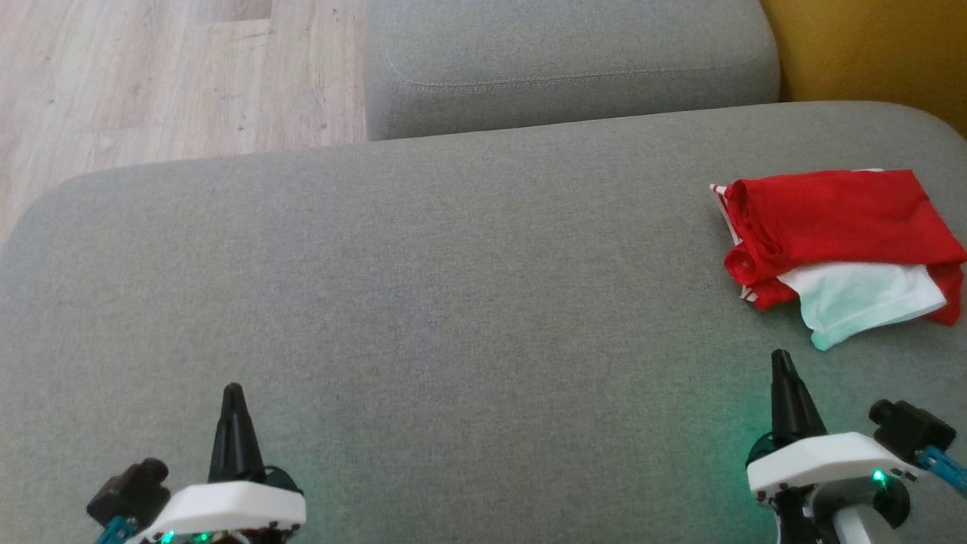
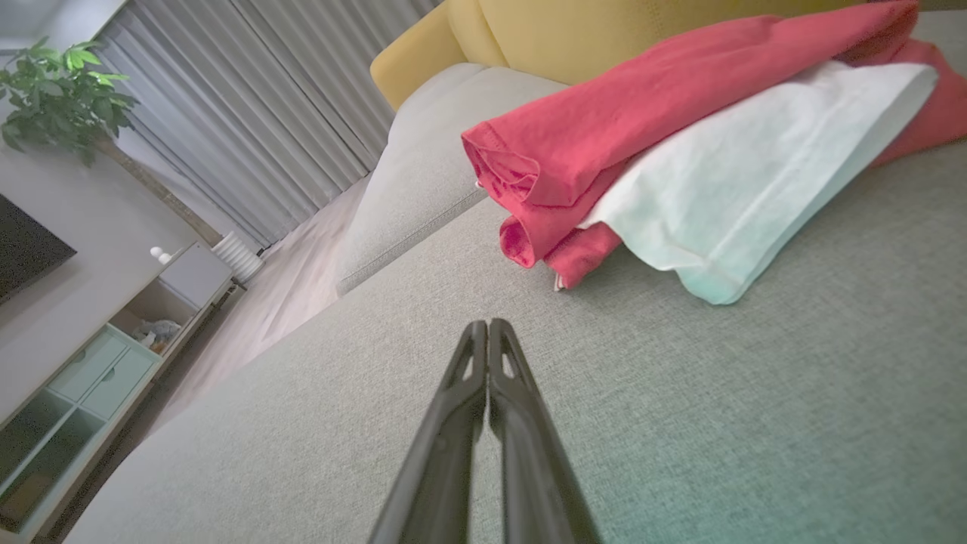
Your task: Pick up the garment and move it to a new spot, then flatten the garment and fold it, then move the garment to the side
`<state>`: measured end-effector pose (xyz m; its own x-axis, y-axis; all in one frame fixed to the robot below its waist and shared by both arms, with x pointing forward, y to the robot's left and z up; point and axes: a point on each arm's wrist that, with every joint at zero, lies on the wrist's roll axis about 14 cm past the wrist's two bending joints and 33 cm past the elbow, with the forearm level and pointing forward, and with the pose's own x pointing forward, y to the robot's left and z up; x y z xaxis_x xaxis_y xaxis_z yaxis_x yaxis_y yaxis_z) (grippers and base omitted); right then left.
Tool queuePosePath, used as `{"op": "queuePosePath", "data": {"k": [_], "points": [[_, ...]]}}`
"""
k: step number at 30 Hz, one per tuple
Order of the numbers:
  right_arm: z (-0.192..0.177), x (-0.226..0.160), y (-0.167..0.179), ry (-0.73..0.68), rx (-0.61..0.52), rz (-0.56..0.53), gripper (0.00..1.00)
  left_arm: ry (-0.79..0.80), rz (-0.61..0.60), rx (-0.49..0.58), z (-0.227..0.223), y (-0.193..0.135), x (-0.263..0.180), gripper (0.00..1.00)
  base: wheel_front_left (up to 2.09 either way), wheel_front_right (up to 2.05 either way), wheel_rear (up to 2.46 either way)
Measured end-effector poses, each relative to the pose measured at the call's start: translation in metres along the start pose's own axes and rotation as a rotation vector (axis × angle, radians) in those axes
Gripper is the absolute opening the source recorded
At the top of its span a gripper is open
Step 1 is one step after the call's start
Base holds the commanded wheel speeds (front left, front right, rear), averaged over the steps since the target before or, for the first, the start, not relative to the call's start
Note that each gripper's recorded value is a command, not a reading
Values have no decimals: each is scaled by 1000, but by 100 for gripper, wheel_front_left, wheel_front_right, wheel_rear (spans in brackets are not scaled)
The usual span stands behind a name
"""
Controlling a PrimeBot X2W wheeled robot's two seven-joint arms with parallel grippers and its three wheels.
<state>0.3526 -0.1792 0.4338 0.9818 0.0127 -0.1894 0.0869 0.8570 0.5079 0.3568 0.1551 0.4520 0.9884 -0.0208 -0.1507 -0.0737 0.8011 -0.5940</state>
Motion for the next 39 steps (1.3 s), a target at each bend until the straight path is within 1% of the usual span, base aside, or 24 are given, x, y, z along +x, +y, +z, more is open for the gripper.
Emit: {"op": "queuePosePath", "data": {"k": [23, 39], "points": [[12, 4, -4, -21, 254, -24, 0, 17, 32, -228, 5, 9, 3, 0, 0, 0, 0], [19, 6, -6, -33, 420, -30, 0, 17, 26, -377, 11, 9, 7, 0, 0, 0, 0]]}}
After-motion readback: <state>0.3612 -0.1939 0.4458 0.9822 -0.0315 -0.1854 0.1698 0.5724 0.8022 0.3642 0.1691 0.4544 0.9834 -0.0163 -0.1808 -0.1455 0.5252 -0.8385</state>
